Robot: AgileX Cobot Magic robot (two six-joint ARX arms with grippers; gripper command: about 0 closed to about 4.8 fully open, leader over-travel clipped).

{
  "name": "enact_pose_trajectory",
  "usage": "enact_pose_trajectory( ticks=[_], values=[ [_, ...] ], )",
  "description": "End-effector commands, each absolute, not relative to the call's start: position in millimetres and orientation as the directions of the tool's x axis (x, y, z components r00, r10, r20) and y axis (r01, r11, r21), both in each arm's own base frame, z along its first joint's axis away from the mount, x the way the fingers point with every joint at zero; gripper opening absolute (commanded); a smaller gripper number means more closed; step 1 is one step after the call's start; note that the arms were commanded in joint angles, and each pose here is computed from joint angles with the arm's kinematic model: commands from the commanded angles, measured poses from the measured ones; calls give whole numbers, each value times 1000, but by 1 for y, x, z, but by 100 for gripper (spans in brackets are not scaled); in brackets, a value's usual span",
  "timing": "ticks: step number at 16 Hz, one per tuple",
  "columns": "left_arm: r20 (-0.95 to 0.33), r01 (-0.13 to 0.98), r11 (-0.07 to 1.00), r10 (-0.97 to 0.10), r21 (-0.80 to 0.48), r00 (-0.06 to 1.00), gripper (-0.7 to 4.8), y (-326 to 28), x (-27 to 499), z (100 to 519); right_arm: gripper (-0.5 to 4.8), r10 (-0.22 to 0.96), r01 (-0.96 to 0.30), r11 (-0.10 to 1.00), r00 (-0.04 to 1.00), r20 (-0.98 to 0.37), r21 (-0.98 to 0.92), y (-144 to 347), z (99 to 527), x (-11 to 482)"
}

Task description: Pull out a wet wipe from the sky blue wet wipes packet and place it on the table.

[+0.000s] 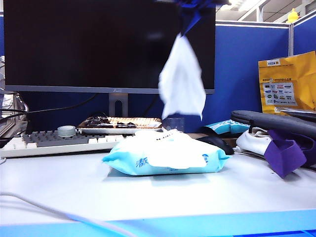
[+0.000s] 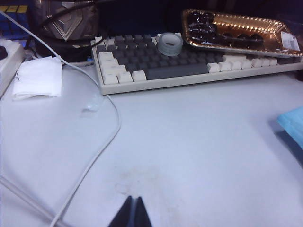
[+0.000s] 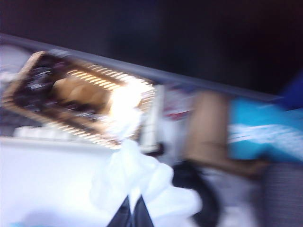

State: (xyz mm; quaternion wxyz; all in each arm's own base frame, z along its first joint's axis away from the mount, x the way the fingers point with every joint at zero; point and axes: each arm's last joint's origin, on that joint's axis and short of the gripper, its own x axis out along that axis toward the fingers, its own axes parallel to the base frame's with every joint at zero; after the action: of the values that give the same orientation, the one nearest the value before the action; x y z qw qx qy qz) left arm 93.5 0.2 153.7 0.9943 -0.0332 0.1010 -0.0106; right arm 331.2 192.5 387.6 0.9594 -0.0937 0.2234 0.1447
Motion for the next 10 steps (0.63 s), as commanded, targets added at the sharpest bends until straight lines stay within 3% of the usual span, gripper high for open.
enact_pose_trajectory(
  ticks=[1, 3, 6, 10],
  values=[
    [-213, 16, 997, -30, -69, 977, -4, 0, 93, 151, -6, 148, -242, 953, 897, -417, -182, 179, 408, 316],
    [-213, 16, 997, -30, -69, 977, -4, 0, 93, 151, -5, 125, -237, 951, 882, -455, -198, 168, 414, 304],
    [-213, 16, 997, -30, -69, 977, -4, 0, 93, 151, -5, -23, -173, 939, 831, -555, -298, 153, 408, 291],
    [-213, 17, 997, -31, -69, 977, -4, 0, 93, 151, -5, -66, -182, 927, 781, -621, -328, 149, 397, 293]
  ],
)
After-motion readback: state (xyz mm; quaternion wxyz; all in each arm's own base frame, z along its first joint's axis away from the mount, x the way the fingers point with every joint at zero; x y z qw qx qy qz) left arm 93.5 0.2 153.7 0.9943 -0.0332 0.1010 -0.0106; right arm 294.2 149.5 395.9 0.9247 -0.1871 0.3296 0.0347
